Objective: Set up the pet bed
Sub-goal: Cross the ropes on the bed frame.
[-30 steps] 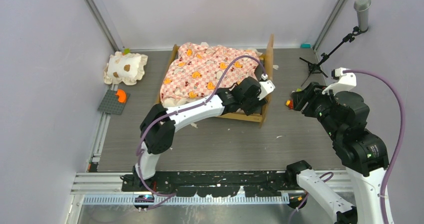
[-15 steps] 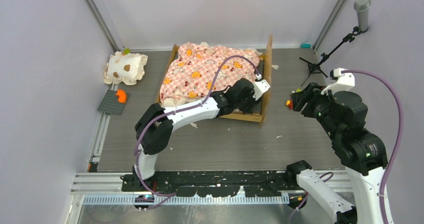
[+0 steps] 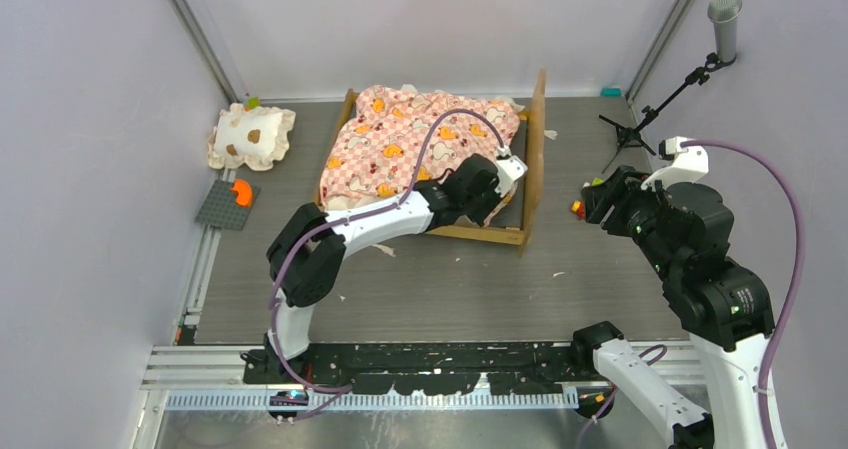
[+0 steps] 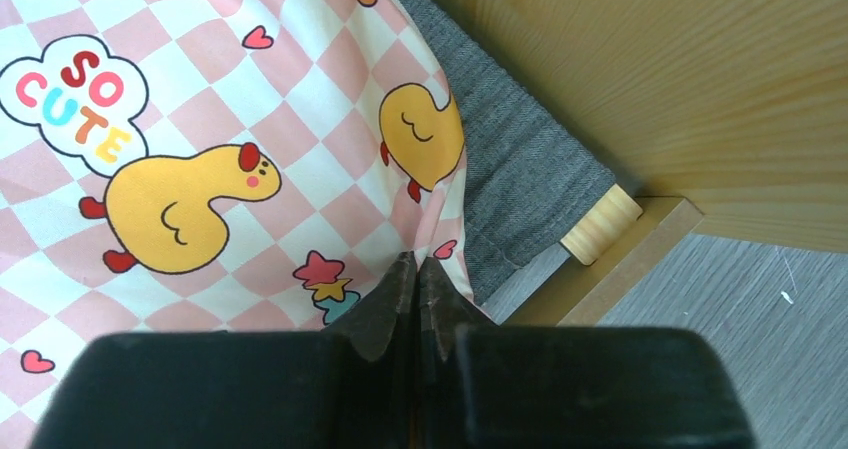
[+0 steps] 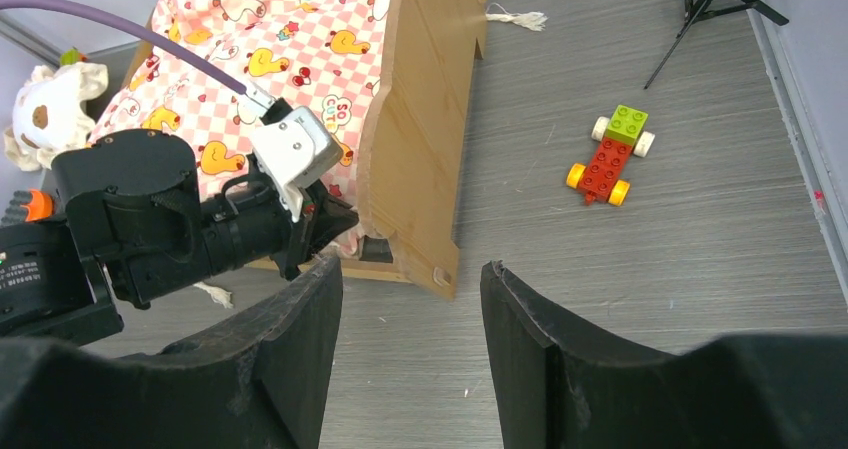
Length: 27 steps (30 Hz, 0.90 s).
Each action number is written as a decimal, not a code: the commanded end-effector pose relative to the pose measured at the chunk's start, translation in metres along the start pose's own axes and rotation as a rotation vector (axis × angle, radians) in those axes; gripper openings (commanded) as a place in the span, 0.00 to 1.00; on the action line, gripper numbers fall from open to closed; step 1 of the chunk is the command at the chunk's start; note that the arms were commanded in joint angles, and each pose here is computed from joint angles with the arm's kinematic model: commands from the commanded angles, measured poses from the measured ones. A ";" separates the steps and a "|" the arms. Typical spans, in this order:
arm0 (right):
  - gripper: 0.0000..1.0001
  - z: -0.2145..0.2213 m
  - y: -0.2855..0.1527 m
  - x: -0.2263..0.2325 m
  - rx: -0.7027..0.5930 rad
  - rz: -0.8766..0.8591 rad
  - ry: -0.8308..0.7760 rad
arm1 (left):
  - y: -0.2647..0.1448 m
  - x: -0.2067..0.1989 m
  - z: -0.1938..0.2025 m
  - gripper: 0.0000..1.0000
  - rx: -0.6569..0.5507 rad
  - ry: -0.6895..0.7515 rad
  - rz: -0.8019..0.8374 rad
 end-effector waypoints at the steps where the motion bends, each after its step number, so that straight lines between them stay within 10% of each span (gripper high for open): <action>1: 0.58 -0.001 -0.001 -0.002 -0.019 0.011 -0.010 | -0.006 0.012 -0.012 0.01 -0.025 -0.121 0.055; 27: 0.48 -0.003 0.068 0.052 0.053 -0.430 -0.133 | -0.025 0.130 -0.080 0.00 -0.216 -0.576 0.276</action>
Point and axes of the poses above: each gripper's point midway between its finger pads, its own y axis out along the fingers, its own x axis along the line the jaws close on, z = x × y, the point moved 10 cm from there along -y, back along the fingers, and after that the axes turned 11 degrees about -y, right-handed, at the moved point
